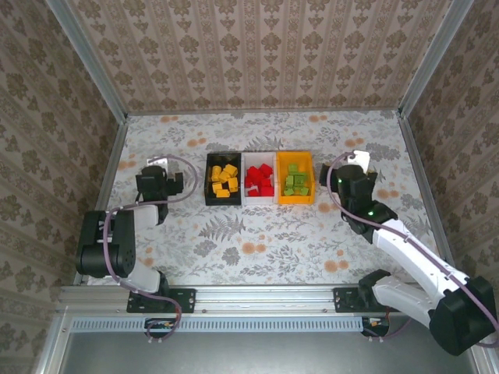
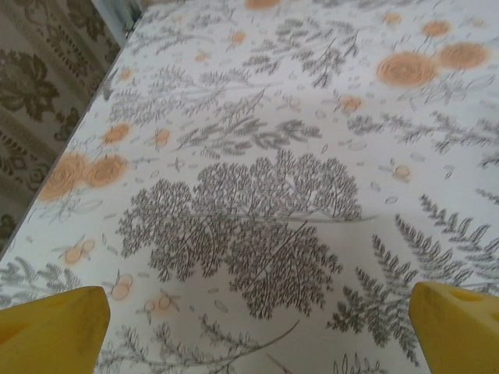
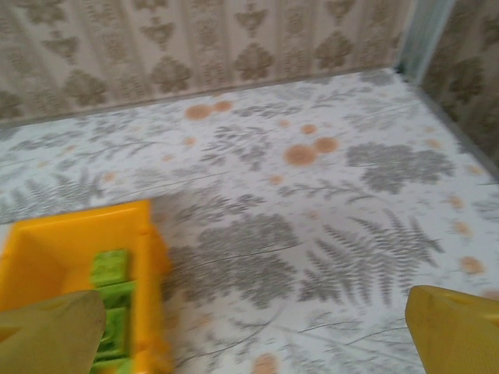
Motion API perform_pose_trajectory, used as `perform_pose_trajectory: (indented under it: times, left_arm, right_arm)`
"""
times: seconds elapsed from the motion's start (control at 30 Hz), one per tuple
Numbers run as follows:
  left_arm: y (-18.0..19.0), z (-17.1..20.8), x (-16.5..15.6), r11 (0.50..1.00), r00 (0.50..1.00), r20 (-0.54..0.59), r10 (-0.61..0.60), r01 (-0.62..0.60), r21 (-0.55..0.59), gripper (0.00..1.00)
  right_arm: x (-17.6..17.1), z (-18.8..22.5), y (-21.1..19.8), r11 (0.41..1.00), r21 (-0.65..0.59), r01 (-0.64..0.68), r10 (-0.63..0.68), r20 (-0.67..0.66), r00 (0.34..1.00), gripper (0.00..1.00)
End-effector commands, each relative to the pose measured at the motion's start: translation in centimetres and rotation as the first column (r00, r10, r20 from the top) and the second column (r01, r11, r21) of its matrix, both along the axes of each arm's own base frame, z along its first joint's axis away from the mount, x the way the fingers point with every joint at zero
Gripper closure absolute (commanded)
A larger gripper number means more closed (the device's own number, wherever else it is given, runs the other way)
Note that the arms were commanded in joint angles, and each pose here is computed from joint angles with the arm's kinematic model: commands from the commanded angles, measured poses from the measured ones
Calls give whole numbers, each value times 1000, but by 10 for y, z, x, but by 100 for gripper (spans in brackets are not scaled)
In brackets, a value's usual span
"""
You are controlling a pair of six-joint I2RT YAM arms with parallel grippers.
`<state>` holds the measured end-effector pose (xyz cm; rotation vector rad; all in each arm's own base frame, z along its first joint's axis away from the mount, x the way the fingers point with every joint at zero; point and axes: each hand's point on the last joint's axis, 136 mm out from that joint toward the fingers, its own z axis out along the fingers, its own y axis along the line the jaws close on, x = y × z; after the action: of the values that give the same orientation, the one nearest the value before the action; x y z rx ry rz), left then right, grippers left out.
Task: Sort the legos into containers by color
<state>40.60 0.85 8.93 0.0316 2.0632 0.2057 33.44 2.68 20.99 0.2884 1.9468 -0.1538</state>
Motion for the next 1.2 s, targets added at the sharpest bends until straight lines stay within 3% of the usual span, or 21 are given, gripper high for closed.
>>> perform_pose_trajectory:
  times: [0.0, 0.13, 0.17, 0.3, 0.43, 0.53, 1.17]
  left_arm:
    - [-15, 10, 1, 990, 990, 74, -121, 126, -57, 0]
    - [-16, 8, -9, 981, 971, 176, -161, 177, -79, 0]
    - [-13, 4, -9, 985, 982, 135, -134, 147, -90, 0]
    - [-11, 5, -6, 990, 983, 143, -114, 124, -61, 0]
    - [10, 8, -11, 999, 985, 167, 43, -39, -27, 0]
    - [14, 9, -14, 998, 982, 177, 69, -66, -24, 0]
    - [8, 8, -11, 999, 985, 166, 41, -40, -9, 0]
  right_arm:
    - [4, -2, -23, 991, -129, 20, -13, 57, 998, 0]
    - [16, -26, -36, 990, -141, 2, 11, 91, 996, 0]
    - [21, -35, -40, 992, -125, -7, 17, 81, 997, 0]
    - [40, -58, -47, 994, -103, -37, 45, 73, 996, 0]
    - [52, -78, -51, 996, -61, -70, 75, 79, 994, 0]
    - [56, -106, -54, 997, -43, -65, 68, 71, 995, 0]
    - [61, -110, -49, 995, -52, -84, 87, 57, 995, 0]
